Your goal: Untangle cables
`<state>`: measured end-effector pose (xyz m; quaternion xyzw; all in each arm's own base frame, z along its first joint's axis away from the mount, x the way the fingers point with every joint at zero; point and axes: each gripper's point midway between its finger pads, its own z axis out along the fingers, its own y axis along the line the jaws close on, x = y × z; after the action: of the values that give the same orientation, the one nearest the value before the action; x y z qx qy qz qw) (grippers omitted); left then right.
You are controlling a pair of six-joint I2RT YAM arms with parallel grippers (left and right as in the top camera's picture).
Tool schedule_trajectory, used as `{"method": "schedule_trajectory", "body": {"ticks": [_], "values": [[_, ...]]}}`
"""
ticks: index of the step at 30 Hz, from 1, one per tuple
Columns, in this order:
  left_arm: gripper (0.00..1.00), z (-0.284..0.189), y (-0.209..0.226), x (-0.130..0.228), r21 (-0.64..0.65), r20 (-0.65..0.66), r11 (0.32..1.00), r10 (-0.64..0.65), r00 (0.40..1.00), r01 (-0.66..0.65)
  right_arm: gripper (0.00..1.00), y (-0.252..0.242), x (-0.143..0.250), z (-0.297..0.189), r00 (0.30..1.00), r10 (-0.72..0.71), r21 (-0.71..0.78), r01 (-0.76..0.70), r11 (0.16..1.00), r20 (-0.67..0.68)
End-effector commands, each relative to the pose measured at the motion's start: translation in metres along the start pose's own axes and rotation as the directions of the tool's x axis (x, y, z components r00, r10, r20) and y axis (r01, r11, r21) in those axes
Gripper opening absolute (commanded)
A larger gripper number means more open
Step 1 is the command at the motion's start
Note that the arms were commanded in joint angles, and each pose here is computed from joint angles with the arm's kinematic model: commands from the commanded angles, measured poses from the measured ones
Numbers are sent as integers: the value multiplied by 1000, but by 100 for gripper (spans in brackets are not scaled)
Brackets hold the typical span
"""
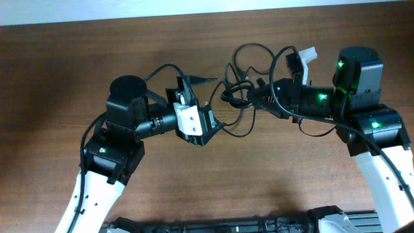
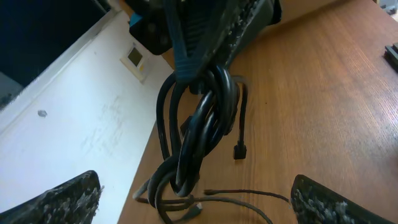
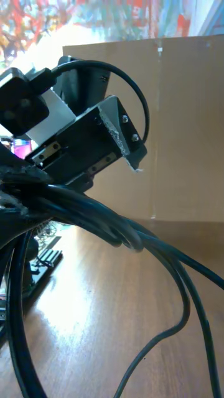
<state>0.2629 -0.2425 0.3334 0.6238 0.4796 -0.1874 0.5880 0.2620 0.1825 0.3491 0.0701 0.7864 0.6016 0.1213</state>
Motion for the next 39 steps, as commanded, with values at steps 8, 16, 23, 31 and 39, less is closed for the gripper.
{"method": "schedule_trajectory", "body": {"ticks": [8, 16, 23, 31, 39], "values": [[75, 0, -3, -8, 29, 42, 999, 36, 998, -37, 4, 11, 10, -1, 998, -25, -46, 23, 999, -49], [59, 19, -4, -3, 72, 92, 996, 39, 995, -46, 4, 11, 10, -1, 999, -25, -46, 23, 999, -48], [10, 24, -3, -5, 71, 106, 996, 53, 993, -61, 4, 11, 9, -1, 999, -25, -44, 23, 999, -46], [0, 24, -3, -4, 74, 101, 997, 21, 995, -28, 8, 6, 3, 0, 998, -59, -14, 59, 998, -6], [0, 22, 31, 33, -145, -79, 954, -274, 958, 261, 95, -13, -22, -3, 970, -216, 121, 202, 972, 115]]}}
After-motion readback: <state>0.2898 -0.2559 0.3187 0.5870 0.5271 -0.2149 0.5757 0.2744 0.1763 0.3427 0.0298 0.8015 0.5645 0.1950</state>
